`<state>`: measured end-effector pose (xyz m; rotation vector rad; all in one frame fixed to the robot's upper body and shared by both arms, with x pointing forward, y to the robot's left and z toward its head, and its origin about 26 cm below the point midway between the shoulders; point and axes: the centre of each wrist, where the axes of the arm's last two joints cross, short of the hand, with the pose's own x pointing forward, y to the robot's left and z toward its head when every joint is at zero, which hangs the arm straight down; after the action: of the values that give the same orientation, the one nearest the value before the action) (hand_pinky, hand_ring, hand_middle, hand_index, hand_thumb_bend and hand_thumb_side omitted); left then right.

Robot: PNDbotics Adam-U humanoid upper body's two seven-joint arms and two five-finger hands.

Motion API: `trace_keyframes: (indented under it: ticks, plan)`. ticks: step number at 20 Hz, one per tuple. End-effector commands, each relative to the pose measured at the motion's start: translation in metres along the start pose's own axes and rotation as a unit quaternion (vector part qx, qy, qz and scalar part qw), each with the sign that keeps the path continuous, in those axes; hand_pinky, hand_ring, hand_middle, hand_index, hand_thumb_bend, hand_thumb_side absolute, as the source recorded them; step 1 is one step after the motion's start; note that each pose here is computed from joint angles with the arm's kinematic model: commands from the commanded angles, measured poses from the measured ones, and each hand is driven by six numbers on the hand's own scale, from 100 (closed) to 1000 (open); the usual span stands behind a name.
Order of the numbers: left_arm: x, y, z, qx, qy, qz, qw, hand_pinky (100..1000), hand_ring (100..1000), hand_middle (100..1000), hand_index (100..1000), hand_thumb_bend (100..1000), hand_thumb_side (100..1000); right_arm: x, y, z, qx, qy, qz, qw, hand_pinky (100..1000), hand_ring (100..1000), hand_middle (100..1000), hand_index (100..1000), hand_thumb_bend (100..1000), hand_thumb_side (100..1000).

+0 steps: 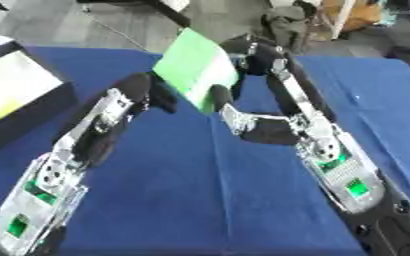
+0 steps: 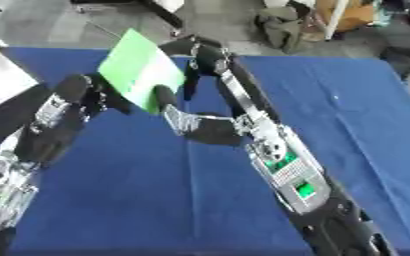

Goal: Pick up the objects with one hand, pass them to the other hand, and then place them into the box on the other side of the table.

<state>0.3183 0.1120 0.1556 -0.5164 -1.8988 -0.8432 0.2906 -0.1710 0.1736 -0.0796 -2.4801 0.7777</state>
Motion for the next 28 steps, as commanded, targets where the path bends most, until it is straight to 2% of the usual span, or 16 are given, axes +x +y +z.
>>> trace_keyframes:
  ticks: [1,6,13,20,28]
  plan:
    - [0.008,-0.003,-0.007,-0.02,-0.015,-0.009,1.0,885,643,605,853,396,889,0.006,-0.002,-0.005,-0.005,-0.01,-0.008,1.0,331,330,174,156,100,367]
    - [0.012,-0.006,-0.012,-0.046,-0.025,-0.01,0.999,886,644,606,853,411,891,0.007,0.003,-0.003,-0.01,0.019,-0.036,0.999,323,323,171,154,100,436]
    - [0.011,-0.011,-0.015,-0.053,-0.022,0.005,0.998,887,647,611,856,472,915,0.008,0.004,-0.004,-0.004,0.025,-0.05,0.998,327,323,170,154,100,437]
    - [0.015,-0.014,-0.019,-0.041,-0.04,0.017,0.998,896,686,666,863,519,839,0.008,0.007,-0.003,0.003,0.027,-0.056,0.998,330,323,170,155,100,441]
    - [0.015,-0.018,-0.022,-0.012,-0.048,-0.011,0.999,915,725,710,883,527,733,0.008,0.008,-0.002,0.007,0.028,-0.059,0.998,331,323,171,155,100,445]
